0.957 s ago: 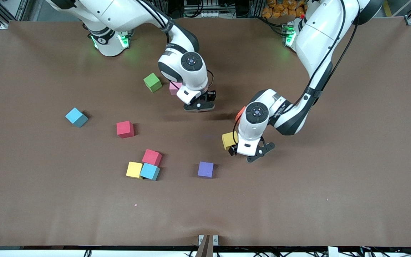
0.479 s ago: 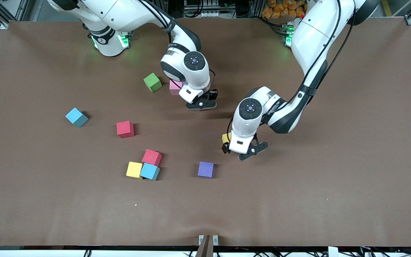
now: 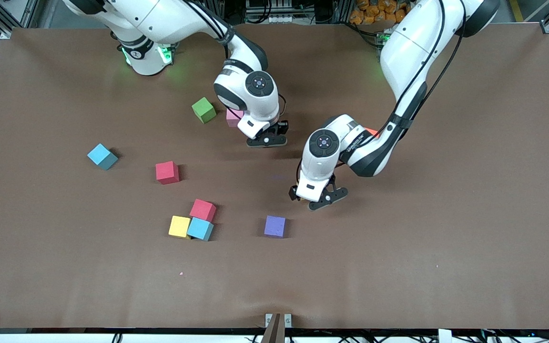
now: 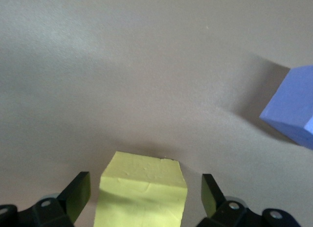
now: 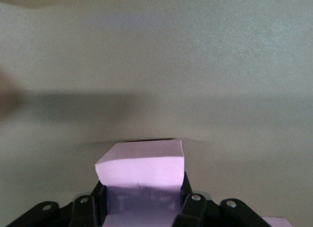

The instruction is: Form number 2 with 11 blocks

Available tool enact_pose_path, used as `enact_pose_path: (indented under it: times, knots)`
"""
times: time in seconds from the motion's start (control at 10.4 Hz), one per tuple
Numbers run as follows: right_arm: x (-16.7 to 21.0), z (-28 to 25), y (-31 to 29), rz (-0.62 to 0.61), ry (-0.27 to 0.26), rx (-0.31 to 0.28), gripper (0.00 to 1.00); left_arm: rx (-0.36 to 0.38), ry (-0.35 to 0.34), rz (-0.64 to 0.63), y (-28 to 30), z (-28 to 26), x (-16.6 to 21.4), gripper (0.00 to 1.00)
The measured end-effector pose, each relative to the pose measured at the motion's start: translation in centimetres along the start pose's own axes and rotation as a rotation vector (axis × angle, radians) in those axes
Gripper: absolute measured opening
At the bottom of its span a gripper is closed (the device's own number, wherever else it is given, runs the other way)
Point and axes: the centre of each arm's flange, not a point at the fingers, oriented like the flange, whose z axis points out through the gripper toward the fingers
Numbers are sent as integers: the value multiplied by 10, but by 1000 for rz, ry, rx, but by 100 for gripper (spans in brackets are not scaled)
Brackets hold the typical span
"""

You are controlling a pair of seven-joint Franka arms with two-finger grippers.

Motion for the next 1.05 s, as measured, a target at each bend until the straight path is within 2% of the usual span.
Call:
enact_pose_path:
  times: [0.86, 1.05]
  knots:
    - [-1, 8, 1, 3, -12, -3, 58, 9, -9, 66, 1, 9, -5, 98]
    - [-1, 8, 1, 3, -13, -4, 59, 8, -9, 69, 2, 9, -7, 74]
